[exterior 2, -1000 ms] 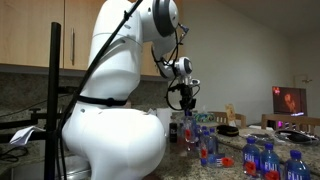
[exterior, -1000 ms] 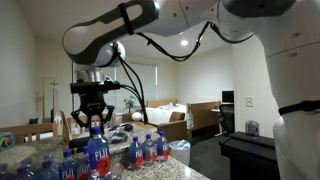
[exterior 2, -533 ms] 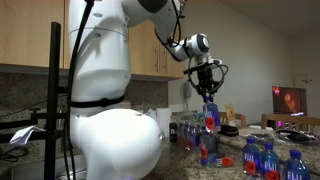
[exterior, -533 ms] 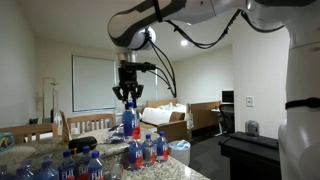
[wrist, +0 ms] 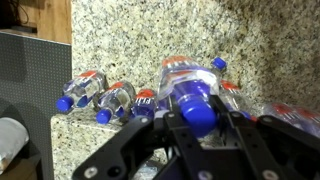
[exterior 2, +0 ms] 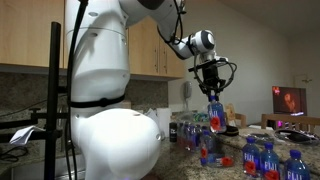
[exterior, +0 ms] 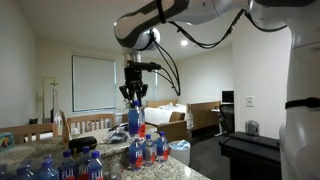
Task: Pick up one bottle from the left side of the counter and put it on the right side of the countertop
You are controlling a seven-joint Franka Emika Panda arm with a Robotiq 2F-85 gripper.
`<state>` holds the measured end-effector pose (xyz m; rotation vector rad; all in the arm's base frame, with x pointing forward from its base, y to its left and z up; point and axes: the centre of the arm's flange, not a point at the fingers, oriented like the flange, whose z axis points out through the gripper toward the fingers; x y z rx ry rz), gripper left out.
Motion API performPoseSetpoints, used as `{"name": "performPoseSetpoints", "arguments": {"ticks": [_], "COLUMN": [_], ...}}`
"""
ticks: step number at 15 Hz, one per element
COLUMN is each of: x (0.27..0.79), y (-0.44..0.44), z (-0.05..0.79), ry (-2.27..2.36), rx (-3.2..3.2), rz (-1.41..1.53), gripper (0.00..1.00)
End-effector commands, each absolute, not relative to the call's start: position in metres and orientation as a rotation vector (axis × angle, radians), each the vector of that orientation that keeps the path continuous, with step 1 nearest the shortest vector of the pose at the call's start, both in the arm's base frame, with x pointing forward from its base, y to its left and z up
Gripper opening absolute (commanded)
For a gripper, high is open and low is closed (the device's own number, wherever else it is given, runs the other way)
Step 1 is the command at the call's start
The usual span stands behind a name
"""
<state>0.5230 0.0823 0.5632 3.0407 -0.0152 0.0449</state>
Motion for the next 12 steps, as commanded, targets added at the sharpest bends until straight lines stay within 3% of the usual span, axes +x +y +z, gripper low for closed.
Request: {"name": "performPoseSetpoints", "arguments": {"ticks": [1, 12], "x": [0.528, 0.541], "y": [0.070, -0.137], "z": [0.567, 0.578], "ry": [-0.054, -0.194], "rx": [3.029, 3.033], "rz": [0.063, 0.027], "gripper": [0.11, 0.11]}}
